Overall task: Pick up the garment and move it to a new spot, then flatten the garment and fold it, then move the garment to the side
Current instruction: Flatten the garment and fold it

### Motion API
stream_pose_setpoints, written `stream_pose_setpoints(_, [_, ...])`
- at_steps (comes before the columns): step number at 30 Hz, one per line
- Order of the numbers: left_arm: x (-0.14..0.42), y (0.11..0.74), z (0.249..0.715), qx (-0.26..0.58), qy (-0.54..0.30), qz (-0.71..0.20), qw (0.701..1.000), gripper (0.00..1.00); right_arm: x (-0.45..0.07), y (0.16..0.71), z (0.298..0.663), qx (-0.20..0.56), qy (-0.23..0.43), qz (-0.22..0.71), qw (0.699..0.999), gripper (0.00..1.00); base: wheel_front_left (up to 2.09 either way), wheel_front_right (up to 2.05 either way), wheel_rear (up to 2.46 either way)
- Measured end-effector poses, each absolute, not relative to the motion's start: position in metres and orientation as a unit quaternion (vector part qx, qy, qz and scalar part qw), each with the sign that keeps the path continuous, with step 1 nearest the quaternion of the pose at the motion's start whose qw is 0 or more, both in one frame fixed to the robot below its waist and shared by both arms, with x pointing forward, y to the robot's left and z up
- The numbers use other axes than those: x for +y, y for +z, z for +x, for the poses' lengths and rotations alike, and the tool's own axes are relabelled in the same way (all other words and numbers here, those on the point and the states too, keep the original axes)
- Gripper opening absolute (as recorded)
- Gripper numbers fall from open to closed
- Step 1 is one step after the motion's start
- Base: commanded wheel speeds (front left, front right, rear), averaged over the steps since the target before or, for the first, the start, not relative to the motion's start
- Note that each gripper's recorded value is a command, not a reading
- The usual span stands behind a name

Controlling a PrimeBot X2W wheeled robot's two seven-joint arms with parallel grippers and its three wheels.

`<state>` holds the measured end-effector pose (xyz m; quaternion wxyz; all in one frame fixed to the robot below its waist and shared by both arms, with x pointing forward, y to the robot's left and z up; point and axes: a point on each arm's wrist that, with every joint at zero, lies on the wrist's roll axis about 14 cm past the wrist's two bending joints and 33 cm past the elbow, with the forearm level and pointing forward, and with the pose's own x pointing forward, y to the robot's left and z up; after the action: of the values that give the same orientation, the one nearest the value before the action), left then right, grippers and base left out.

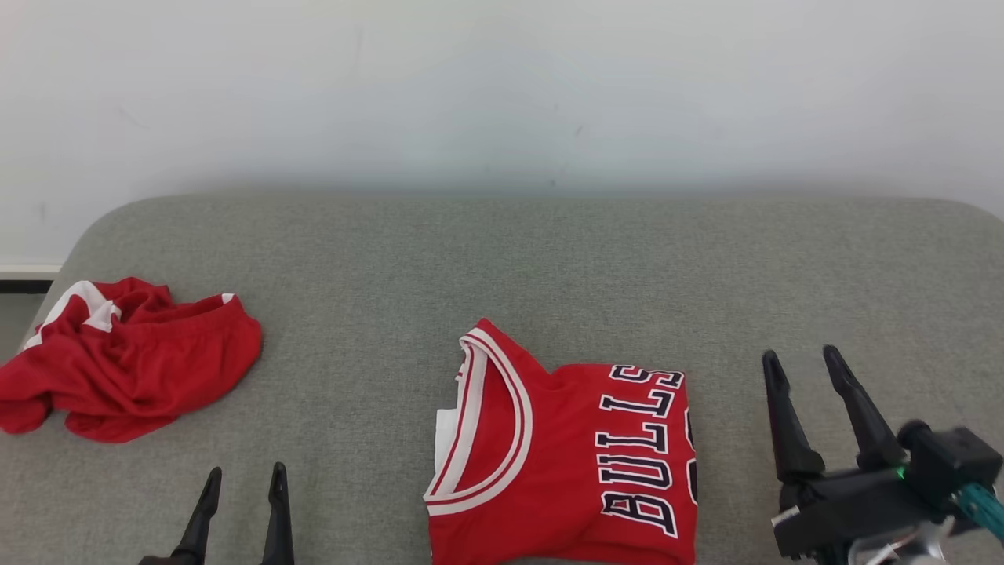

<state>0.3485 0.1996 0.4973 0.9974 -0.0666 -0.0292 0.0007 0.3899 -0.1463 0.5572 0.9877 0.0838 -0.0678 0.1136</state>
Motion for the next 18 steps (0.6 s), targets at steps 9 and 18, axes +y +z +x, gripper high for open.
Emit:
stream_pose_setpoints(9, [0.198,0.509,0.349,-0.046,-0.008,-0.046,0.998,1.00,-0.178,0.543,0.360,-0.068,0.054,0.092,0.992,1.00,0.00,0.00,0.00])
stream_pose_setpoints(18, [0.202,0.516,0.344,-0.057,-0.010,-0.035,0.998,1.00,-0.185,0.528,0.340,-0.051,0.035,0.096,0.993,1.00,0.00,0.00,0.00])
